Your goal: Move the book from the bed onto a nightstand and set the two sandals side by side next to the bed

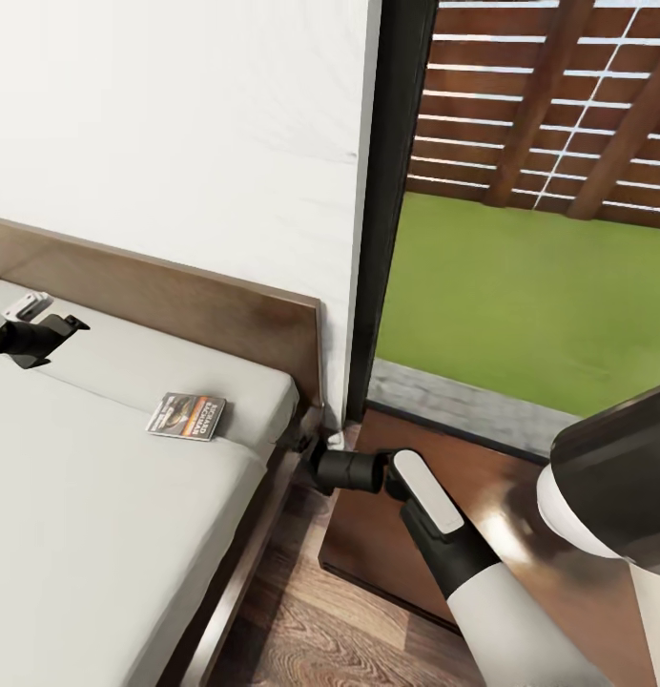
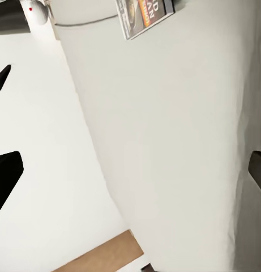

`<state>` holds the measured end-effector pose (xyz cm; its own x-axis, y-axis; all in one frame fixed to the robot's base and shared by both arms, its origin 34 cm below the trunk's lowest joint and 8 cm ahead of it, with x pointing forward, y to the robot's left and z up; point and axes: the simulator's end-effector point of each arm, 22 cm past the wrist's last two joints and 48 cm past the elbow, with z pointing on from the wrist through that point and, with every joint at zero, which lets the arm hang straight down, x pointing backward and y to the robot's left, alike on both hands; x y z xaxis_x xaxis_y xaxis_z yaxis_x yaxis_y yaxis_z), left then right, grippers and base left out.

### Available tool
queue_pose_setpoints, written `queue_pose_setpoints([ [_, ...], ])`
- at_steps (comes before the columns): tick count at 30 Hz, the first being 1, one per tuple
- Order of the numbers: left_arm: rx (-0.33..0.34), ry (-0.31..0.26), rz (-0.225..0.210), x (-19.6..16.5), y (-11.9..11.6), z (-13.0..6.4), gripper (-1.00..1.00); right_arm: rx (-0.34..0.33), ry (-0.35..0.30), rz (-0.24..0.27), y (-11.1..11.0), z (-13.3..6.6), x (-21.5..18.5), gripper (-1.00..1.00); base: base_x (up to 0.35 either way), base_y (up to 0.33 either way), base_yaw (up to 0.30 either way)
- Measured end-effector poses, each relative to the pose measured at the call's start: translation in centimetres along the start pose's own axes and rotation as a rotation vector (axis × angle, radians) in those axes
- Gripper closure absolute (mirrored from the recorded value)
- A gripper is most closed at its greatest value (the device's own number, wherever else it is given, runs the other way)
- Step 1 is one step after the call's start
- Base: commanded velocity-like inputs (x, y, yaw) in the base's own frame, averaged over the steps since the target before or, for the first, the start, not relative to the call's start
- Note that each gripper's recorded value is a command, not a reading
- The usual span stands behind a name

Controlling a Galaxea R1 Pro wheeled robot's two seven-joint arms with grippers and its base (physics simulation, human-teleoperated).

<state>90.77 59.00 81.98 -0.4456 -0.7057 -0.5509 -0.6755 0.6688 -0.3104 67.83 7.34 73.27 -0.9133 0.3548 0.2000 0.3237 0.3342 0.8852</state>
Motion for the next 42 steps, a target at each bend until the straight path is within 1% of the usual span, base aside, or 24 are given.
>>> queue_pose_setpoints([
  [4, -0.003, -0.009, -0.002, -0.1, 0.3, 0.2, -1.0, 0.032, -0.015, -0.017, -1.7, -0.5, -0.7, -1.0, 0.0, 0.0, 0.0],
  [9, -0.012, -0.015, -0.003, -0.3, 0.8, 0.5, -1.0, 0.043, -0.034, -0.029, -3.0, -1.0, -1.5, -1.0, 0.0, 0.0, 0.0],
  [17, -0.026, -0.013, 0.0, 0.1, 1.2, 1.2, -1.0, 0.065, -0.051, -0.028, -4.9, -1.9, -2.6, -1.0, 0.0, 0.0, 0.0],
  [22, -0.033, -0.007, 0.002, 0.5, 1.4, 1.6, -1.0, 0.08, -0.064, -0.029, -6.3, -3.0, -3.5, -1.0, 0.0, 0.0, 0.0],
  [26, -0.039, -0.005, 0.004, 0.7, 1.5, 2.0, -1.0, 0.076, -0.076, -0.031, -7.1, -4.0, -4.4, -1.0, 0.0, 0.0, 0.0],
  [31, -0.056, -0.002, 0.007, 1.0, 2.0, 2.3, -1.0, 0.05, -0.084, -0.037, -7.5, -4.8, -5.1, -1.0, 0.0, 0.0, 0.0],
  [37, -0.108, 0.001, 0.005, 1.2, 3.4, 2.7, -1.0, 0.04, -0.074, -0.018, -8.6, -4.9, -4.4, -1.0, 0.0, 0.0, 0.0],
  [42, -0.132, 0.008, 0.004, 1.6, 4.0, 3.1, -1.0, 0.044, -0.053, -0.009, -9.5, -4.5, -3.4, -1.0, 0.0, 0.0, 0.0],
])
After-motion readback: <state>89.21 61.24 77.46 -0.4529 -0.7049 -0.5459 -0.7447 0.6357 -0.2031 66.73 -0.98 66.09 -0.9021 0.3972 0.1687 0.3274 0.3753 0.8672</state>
